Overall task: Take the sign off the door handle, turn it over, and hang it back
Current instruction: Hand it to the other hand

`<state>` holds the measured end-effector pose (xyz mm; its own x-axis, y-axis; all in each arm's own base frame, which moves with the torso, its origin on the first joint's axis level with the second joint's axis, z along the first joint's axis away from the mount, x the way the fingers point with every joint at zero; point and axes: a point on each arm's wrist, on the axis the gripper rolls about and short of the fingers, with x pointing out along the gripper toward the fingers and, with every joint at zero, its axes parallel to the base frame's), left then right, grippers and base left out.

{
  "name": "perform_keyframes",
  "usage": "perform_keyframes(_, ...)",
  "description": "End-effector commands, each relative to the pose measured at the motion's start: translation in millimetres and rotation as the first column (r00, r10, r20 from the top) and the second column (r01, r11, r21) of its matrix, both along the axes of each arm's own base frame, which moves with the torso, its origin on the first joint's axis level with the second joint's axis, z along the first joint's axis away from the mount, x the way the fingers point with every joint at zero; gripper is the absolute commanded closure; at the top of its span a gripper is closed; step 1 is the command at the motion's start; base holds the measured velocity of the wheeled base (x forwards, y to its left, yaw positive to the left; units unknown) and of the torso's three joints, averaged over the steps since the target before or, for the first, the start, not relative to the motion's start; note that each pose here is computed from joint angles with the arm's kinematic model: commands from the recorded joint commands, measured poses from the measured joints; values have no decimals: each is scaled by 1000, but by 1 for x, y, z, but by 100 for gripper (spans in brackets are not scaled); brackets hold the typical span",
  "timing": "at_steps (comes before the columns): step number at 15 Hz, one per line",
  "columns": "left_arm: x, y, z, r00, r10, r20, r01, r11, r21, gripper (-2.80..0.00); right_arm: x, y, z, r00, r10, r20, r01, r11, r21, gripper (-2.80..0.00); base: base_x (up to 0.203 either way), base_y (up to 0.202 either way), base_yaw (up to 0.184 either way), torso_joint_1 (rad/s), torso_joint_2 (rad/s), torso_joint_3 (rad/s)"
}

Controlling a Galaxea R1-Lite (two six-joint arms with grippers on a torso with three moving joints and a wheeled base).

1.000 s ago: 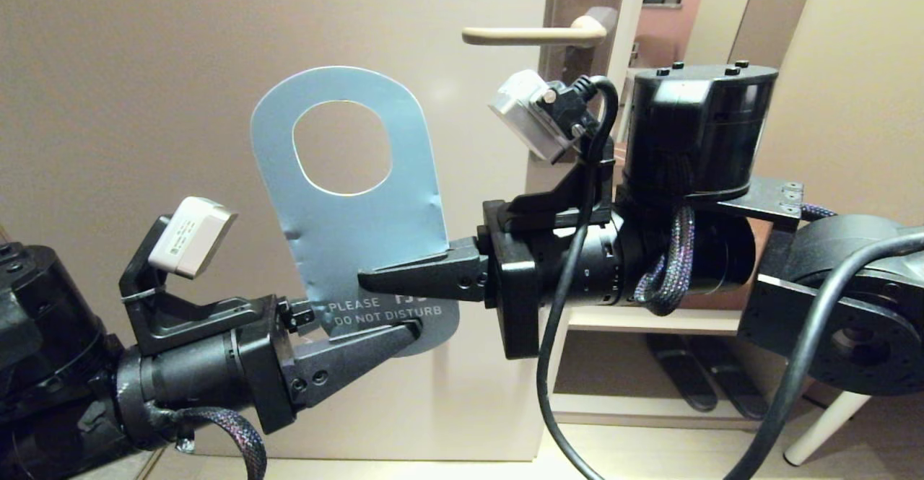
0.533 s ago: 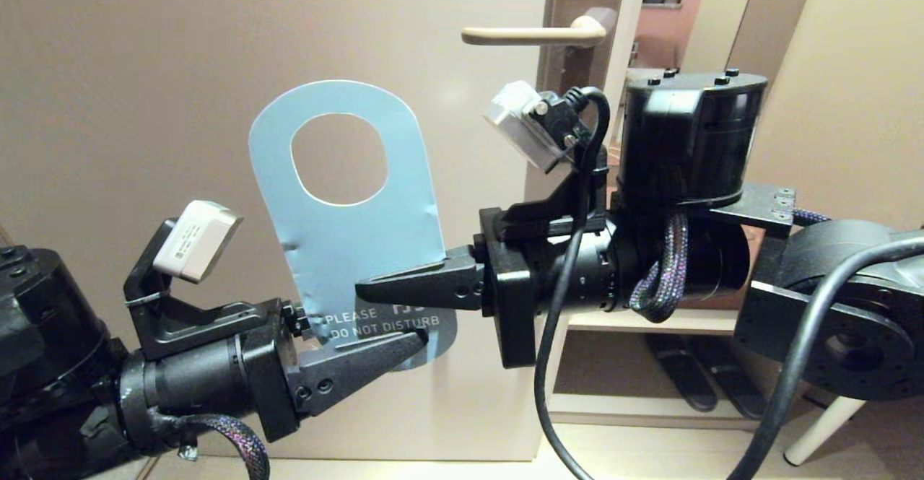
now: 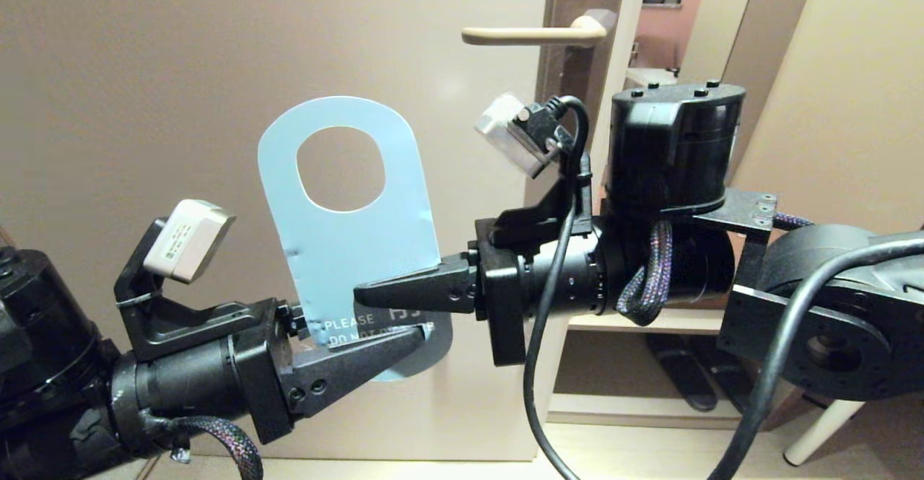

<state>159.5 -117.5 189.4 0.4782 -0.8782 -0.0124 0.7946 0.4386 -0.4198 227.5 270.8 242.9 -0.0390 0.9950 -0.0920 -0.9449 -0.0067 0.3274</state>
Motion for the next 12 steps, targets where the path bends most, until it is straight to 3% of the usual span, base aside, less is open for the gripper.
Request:
perform_keyframes(1, -1, 1, 0, 1000, -3, 6, 3, 1000, -7, -280, 0, 1, 1, 1000, 2, -17, -2, 1000, 3, 0, 0, 0, 0, 0, 0, 0)
perform_keyframes(6, -4, 2, -3, 1000, -3, 3, 3, 1000, -5, -280, 1, 2, 6, 997, -2, -75, 5, 999, 46, 0, 0, 0, 0, 0, 0, 0)
perform_keyframes(12, -2, 1, -1, 1000, -4, 6, 4, 1000, -7, -280, -2, 3, 7, 998, 8, -70, -4, 999, 51, 0, 0, 0, 0, 0, 0, 0)
